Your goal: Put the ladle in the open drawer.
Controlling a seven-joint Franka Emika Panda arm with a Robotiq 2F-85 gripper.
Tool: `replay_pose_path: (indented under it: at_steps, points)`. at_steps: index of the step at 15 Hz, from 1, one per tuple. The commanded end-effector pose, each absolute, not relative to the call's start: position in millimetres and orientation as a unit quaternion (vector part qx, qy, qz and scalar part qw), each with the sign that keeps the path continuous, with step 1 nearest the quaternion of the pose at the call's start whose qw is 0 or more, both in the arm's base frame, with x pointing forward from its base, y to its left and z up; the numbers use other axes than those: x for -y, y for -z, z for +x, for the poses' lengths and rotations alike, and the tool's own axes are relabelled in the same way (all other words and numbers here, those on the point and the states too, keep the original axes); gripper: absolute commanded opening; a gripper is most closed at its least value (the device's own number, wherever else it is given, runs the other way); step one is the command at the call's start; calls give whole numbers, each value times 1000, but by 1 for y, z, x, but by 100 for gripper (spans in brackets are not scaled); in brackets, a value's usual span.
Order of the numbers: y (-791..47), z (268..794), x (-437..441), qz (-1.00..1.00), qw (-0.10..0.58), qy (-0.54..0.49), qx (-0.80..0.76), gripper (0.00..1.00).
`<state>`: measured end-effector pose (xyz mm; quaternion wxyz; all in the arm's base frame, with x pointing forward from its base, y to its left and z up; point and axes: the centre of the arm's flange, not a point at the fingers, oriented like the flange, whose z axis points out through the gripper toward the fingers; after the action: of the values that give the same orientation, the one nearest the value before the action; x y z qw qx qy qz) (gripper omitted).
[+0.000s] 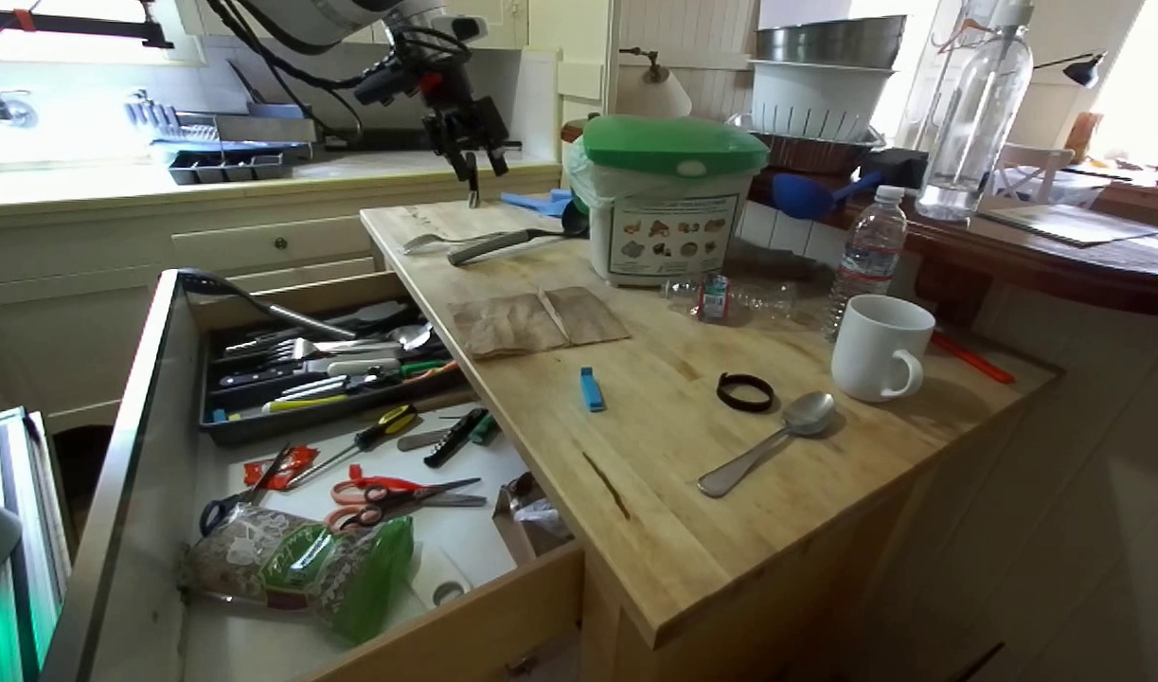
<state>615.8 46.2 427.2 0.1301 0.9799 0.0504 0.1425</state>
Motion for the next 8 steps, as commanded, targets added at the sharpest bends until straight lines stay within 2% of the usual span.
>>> replay_pose_path:
  at_steps: [1,5,8]
  points:
    - [-424,622,-45,980,126,-139,-58,100]
    - [-415,629,-29,982,110,-148,-32,100]
    - [-390,657,-17,986,53,-154,-23,100]
